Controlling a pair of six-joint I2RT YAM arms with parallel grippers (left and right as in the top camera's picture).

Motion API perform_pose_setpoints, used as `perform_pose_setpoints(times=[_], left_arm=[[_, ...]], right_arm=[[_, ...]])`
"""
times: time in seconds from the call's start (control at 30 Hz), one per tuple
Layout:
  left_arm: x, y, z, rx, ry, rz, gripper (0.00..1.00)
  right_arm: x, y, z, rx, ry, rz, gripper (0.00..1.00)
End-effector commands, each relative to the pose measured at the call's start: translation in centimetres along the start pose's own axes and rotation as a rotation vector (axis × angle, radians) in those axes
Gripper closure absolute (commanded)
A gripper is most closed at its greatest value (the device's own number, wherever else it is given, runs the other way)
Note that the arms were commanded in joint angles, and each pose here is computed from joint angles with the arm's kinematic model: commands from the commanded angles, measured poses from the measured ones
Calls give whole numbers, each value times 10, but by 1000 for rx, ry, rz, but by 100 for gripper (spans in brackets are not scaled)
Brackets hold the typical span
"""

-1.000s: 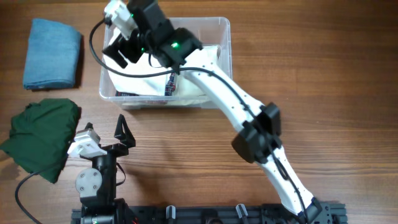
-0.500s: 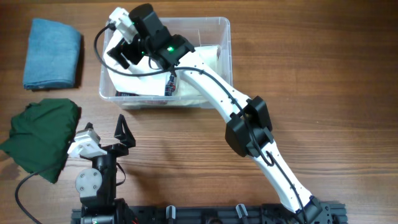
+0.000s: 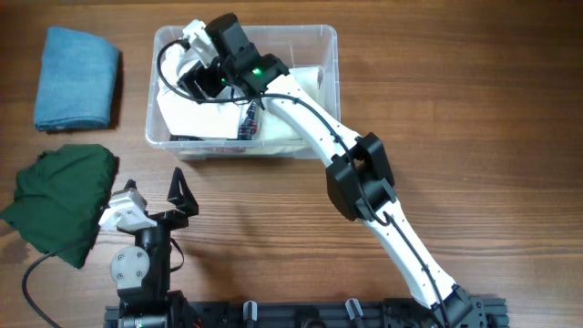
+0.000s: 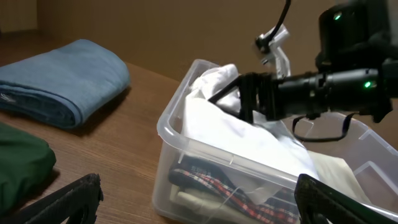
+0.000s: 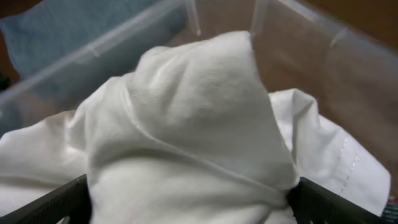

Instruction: Pack container

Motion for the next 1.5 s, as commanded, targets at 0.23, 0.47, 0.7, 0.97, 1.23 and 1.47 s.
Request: perform_pose_setpoints(times=[0.23, 0.47, 0.7, 0.97, 1.23, 1.47], left_arm=[[0, 1, 1, -16, -3, -4, 0], [0, 1, 1, -16, -3, -4, 0], [0, 1, 1, -16, -3, -4, 0], [0, 1, 1, -16, -3, -4, 0], [0, 1, 1, -16, -3, -4, 0], [0, 1, 1, -16, -3, -4, 0]], right_arm=[[-44, 19, 80, -66, 189, -93, 0], [-3, 9, 30, -45, 129, -51, 0], [132, -4, -92, 22, -91, 40, 0], [329, -45, -144, -120, -225, 319, 0], [436, -147, -51, -518, -89, 624, 0], [494, -186, 35, -725, 97, 766, 0]])
Point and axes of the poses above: each gripper's point midway between its finger pads, its own x axis back along the fingers, its own y axis along the line the jaws close on, z = x × y, the point moved 5 cm from there along x, back along the fingers, and after that the axes turned 14 degrees about x, right-handed, at the moved point
